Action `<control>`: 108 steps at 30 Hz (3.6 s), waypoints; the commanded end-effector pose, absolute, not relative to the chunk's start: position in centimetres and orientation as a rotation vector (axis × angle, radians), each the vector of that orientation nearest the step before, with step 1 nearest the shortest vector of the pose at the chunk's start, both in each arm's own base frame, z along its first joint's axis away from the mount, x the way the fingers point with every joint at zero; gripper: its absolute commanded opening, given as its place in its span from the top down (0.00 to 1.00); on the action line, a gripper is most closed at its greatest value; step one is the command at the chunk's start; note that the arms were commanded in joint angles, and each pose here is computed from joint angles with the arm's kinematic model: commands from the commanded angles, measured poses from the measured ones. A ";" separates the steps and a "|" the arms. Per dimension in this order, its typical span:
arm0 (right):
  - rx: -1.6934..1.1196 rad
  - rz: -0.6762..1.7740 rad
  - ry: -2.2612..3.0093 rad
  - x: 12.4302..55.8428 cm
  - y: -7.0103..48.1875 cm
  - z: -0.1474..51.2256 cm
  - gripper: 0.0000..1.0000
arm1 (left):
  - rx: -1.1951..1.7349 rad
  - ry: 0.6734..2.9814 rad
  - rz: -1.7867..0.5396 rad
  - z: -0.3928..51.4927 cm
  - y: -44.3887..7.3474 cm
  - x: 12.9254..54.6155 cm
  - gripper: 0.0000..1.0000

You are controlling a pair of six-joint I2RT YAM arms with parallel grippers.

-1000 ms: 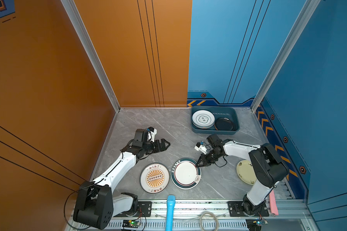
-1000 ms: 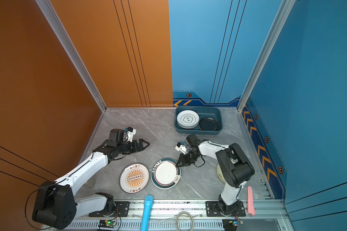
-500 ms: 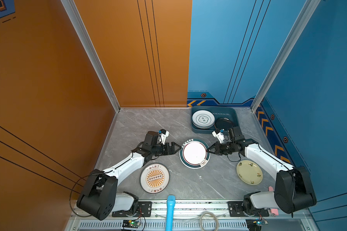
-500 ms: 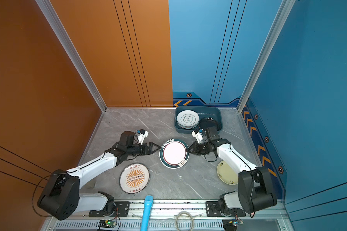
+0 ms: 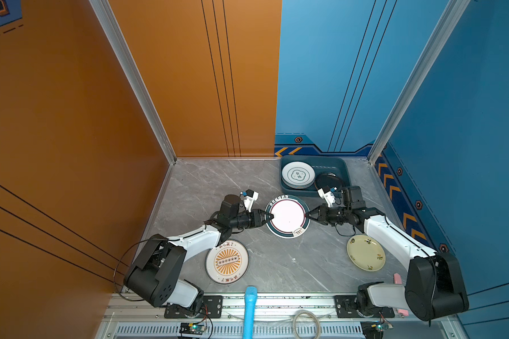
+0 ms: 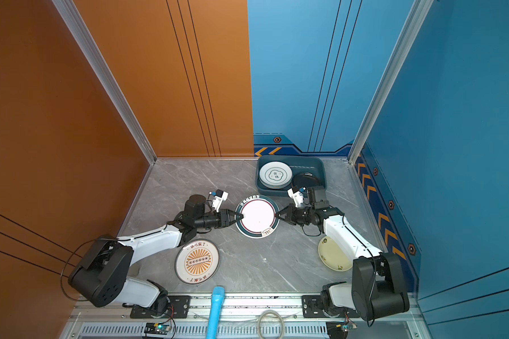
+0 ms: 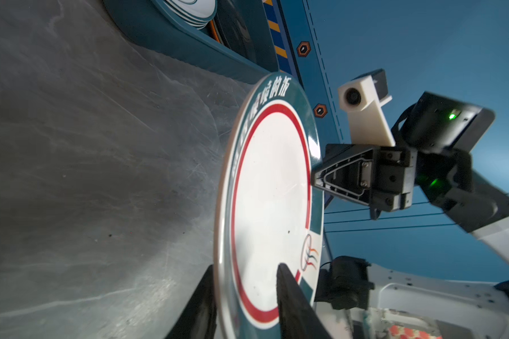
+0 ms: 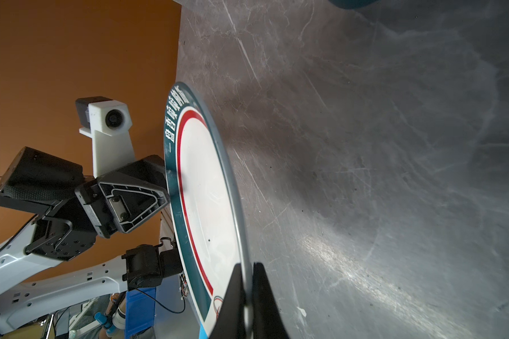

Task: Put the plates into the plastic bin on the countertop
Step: 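Drag the white plate toward the left gripper while left gripper reaches its rim, then lift the white plate upright with both grippers, then carry it with right gripper, then lower the white plate into the bin onto the stack and open right gripper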

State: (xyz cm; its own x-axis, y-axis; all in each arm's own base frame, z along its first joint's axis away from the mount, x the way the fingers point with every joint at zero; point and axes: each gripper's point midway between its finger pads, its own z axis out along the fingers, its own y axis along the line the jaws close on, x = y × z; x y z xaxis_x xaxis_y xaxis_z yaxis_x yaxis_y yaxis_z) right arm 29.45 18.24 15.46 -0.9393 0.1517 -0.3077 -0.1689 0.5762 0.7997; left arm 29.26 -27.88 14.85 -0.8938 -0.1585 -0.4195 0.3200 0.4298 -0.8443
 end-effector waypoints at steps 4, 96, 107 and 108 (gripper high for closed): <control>-0.062 1.372 2.389 29.4 18.9 17.3 1.00 | 0.160 2.203 -1.519 16.3 -28.8 29.6 0.89; 0.706 0.840 2.519 57.3 13.0 8.9 0.79 | 0.002 2.299 -1.034 16.8 -17.1 28.2 0.02; 0.645 0.757 2.568 55.7 12.8 8.8 0.62 | 0.000 2.295 -1.051 16.8 -17.2 28.1 0.02; 0.634 0.745 2.574 55.6 12.8 8.9 0.61 | -0.001 2.295 -1.052 16.8 -17.2 28.1 0.02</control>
